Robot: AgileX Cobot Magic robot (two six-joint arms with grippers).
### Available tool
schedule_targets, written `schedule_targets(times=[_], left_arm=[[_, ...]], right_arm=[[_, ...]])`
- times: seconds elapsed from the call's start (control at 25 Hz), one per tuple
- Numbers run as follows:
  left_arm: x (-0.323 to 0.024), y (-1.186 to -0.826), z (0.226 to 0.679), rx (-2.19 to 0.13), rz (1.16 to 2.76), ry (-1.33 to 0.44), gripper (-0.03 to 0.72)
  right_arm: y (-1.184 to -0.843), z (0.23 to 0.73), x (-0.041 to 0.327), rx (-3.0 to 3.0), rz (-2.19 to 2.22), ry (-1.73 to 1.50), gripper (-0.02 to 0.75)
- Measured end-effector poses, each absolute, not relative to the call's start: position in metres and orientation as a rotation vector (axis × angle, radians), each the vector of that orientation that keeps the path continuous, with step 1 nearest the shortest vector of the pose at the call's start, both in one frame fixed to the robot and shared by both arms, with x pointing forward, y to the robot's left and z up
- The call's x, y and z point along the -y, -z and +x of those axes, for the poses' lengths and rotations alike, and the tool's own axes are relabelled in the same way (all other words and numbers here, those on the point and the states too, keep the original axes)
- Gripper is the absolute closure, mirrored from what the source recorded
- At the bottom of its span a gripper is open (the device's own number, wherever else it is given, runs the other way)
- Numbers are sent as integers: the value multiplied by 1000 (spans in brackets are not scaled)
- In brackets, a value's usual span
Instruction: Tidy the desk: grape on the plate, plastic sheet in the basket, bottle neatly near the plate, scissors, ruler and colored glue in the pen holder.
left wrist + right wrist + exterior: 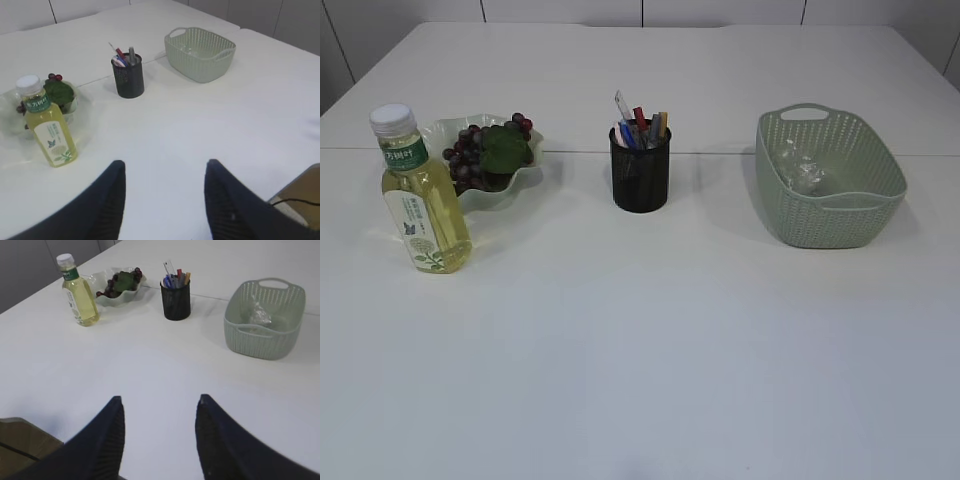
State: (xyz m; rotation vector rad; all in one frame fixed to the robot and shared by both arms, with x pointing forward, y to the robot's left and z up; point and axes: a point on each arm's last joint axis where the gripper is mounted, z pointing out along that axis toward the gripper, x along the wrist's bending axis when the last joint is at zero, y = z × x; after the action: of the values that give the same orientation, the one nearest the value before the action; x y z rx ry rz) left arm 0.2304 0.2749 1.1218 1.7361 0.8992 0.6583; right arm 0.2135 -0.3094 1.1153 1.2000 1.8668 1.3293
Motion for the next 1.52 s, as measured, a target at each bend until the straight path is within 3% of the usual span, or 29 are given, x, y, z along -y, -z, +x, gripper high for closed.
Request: schedule_targets(times=[0.4, 0.68, 1.52], left_arm=[[-285, -1081, 206, -929, 1860, -654, 314], [-287, -1060, 219, -995, 1916, -687, 318], [-291, -1057, 226, -1163, 1787, -658, 326]], right_arm=[[-1080, 225, 309, -1946, 1234, -1160, 364], [-1060, 228, 309, -1912, 1194, -1170, 366], [-1046, 230, 308, -1986, 1215, -1089, 367]])
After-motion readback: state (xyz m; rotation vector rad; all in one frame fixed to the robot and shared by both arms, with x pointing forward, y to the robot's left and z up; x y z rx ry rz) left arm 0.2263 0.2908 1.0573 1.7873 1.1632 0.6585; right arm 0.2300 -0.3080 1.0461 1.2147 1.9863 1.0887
